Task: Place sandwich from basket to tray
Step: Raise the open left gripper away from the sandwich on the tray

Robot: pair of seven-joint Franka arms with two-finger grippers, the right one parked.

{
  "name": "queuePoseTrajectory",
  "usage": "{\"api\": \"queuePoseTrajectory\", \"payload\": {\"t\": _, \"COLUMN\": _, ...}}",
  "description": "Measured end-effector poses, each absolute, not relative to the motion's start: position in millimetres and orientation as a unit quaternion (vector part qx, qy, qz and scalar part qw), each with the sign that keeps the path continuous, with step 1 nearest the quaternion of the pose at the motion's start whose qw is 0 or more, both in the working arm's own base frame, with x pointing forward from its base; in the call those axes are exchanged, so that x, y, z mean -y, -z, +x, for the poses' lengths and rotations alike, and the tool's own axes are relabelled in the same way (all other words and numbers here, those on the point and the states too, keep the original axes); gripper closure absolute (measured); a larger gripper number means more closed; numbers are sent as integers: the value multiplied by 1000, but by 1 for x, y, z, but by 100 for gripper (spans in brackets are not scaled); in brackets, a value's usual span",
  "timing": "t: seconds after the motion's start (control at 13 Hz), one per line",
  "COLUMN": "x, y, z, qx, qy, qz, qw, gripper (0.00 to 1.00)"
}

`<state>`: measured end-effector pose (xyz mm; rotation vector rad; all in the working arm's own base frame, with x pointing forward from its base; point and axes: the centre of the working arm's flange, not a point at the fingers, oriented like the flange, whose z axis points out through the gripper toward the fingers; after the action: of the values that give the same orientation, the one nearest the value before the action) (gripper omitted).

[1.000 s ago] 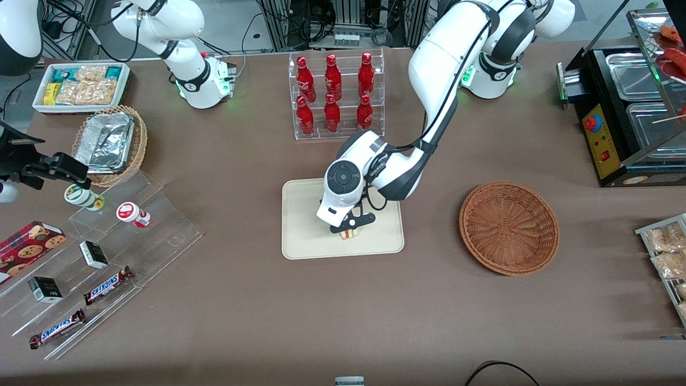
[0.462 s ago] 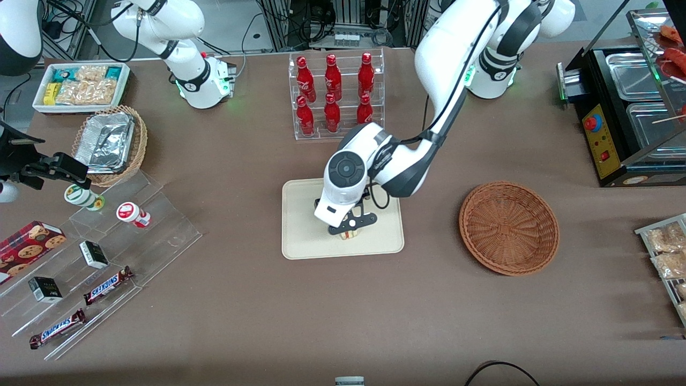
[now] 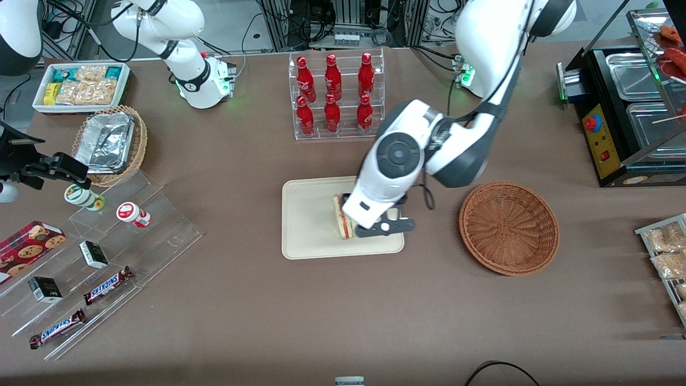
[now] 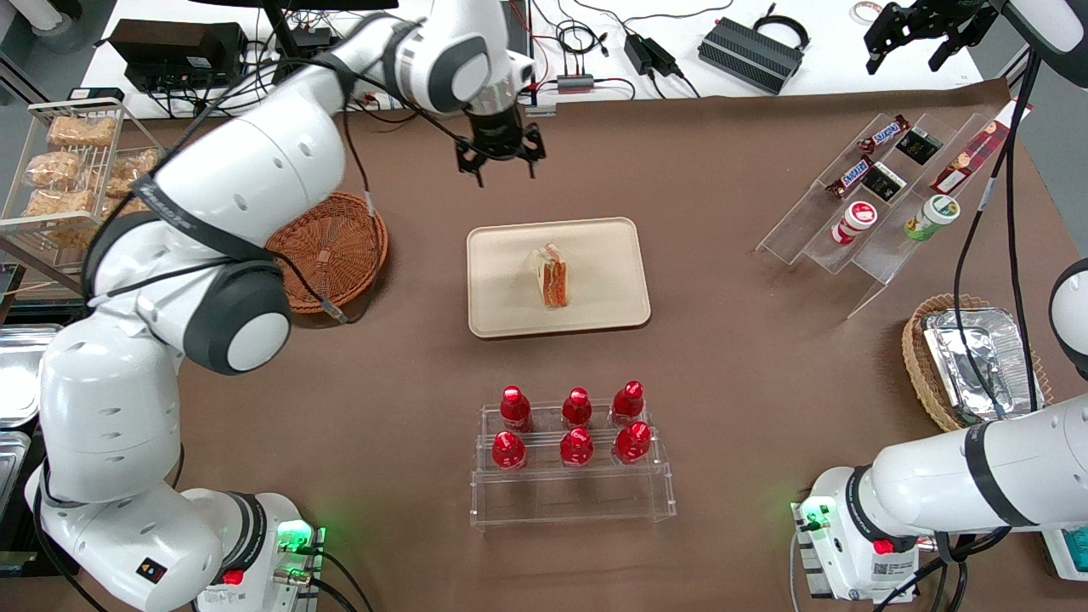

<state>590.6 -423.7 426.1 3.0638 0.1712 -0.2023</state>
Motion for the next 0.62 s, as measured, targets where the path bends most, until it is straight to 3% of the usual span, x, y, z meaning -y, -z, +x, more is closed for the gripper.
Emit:
{"api": "queuePoseTrajectory", "payload": {"t": 0.31, "x": 343, "y": -432, "z": 608, "qx": -24, "qy": 70, "qz": 997, "qw": -3, "gripper": 0}}
{"api": "queuePoseTrajectory", "payload": {"t": 0.62, "x": 252, "y": -461, "z": 610, "qx": 23, "qy": 73, "qz": 997, "qw": 4, "gripper": 0}}
